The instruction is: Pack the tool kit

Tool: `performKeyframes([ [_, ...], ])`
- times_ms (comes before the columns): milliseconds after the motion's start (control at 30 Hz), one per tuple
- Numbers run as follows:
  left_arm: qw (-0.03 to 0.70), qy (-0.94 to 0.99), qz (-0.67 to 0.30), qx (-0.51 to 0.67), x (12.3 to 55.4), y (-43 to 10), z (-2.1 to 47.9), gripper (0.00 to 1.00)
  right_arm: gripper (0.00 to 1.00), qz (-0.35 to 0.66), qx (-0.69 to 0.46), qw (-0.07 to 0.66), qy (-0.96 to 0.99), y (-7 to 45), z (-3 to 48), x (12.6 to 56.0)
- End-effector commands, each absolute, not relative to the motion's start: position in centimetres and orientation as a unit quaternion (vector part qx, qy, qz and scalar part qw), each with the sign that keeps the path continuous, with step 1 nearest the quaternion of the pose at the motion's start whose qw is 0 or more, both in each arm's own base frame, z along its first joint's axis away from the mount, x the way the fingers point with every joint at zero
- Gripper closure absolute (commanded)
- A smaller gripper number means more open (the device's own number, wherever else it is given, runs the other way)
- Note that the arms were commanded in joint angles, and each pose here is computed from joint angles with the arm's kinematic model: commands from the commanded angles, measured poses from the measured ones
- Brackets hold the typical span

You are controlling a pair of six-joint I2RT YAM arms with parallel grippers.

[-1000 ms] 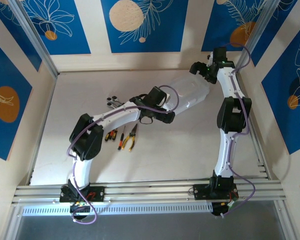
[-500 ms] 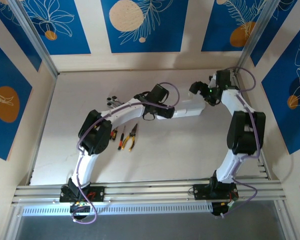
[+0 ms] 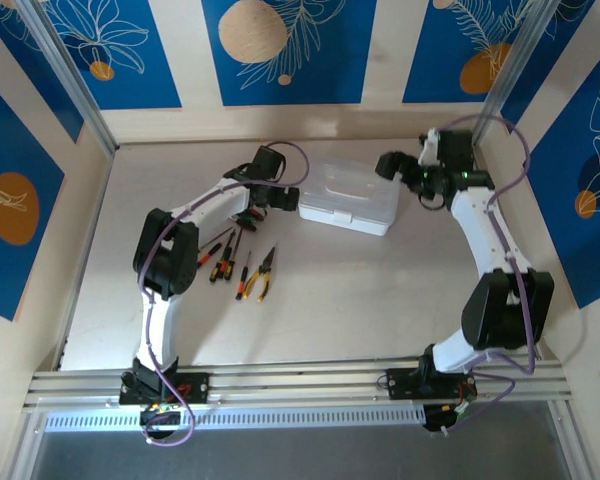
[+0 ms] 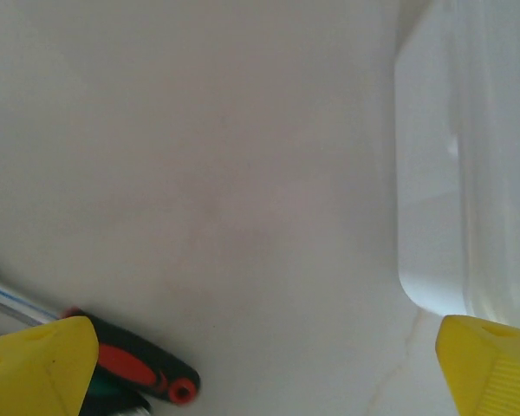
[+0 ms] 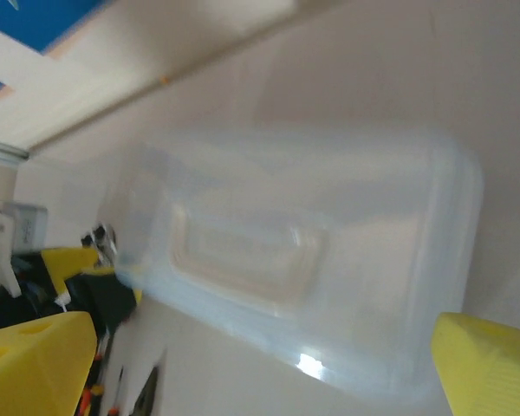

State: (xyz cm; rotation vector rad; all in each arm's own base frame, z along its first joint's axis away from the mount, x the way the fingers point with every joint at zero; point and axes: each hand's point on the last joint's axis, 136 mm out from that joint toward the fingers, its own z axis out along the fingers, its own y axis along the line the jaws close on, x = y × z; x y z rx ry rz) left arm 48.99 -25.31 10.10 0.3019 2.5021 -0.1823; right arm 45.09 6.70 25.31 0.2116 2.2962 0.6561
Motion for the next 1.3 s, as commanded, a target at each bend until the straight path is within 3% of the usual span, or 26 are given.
performKeyframes([
  [0,0.304,0.939,-0.084,0.139,49.4,-27.2,10.5,0.0,0.01,0.22,0.016,0.37,0.903,7.1,24.8,50.5],
  [200,0.303,0.939,-0.103,0.129,49.2,-27.8,10.4,0.0,0.01,0.221,-0.059,0.327,0.917,10.1,21.2,58.9],
  [367,0.302,0.937,-0.112,0.133,49.4,-28.7,10.6,0.0,0.01,0.246,-0.085,0.279,0.924,11.9,18.1,59.1],
  [467,0.301,0.937,-0.116,0.133,49.7,-29.1,10.6,0.0,0.01,0.255,-0.098,0.257,0.927,13.1,17.1,57.3],
  [600,0.301,0.936,-0.126,0.131,50.2,-29.7,10.7,0.0,0.01,0.26,-0.083,0.285,0.919,12.6,17.8,54.2],
  [900,0.308,0.929,-0.152,0.138,51.4,-32.5,11.6,0.0,0.01,0.261,-0.035,0.224,0.938,12.1,14.7,42.6],
  [1100,0.314,0.921,-0.173,0.154,51.6,-35.4,12.4,0.0,0.01,0.244,-0.031,0.18,0.953,15.2,12.3,36.1],
  [1267,0.32,0.917,-0.184,0.155,52.0,-36.2,12.7,0.0,0.01,0.266,-0.037,0.171,0.948,18.4,13.3,34.2],
])
